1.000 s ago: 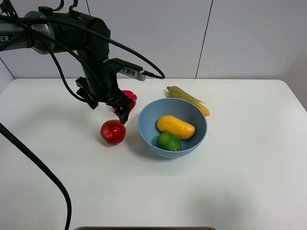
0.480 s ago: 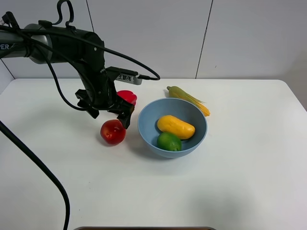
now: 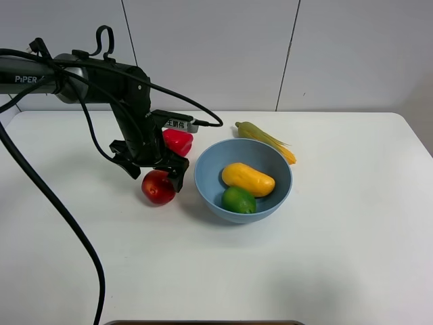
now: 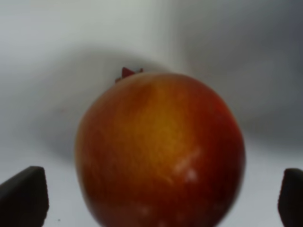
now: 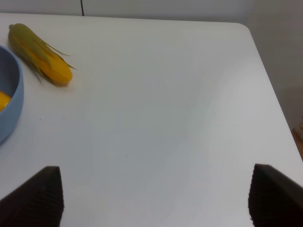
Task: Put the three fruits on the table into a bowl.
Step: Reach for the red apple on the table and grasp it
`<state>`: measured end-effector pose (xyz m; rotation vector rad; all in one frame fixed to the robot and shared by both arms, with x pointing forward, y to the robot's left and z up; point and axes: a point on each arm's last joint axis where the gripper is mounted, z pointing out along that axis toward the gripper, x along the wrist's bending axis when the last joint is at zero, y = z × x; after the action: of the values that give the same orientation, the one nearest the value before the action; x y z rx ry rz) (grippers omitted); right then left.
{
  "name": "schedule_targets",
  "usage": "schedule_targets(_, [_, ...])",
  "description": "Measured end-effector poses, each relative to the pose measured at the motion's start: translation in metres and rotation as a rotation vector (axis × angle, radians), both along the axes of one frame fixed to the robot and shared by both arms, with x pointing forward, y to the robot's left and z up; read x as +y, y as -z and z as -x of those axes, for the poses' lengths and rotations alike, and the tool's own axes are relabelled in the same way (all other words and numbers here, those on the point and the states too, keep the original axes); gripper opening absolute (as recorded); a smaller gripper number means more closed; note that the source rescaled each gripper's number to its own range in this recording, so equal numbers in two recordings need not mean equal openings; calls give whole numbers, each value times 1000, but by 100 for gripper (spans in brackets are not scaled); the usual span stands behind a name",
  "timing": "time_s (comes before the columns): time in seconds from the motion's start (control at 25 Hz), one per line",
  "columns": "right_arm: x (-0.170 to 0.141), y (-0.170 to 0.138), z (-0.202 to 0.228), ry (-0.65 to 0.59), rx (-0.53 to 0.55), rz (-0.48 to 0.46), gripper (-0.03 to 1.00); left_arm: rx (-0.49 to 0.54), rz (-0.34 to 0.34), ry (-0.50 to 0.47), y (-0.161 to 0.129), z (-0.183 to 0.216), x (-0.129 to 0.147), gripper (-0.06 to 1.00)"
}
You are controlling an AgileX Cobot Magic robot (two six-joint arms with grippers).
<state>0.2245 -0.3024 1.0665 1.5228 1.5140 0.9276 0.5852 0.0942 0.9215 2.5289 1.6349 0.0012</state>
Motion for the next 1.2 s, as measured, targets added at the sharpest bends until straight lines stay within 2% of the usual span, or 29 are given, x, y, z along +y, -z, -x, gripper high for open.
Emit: schedule_targets(1.2, [0, 0, 0, 0, 0, 0, 51, 35, -19, -3, 43, -6, -3, 99])
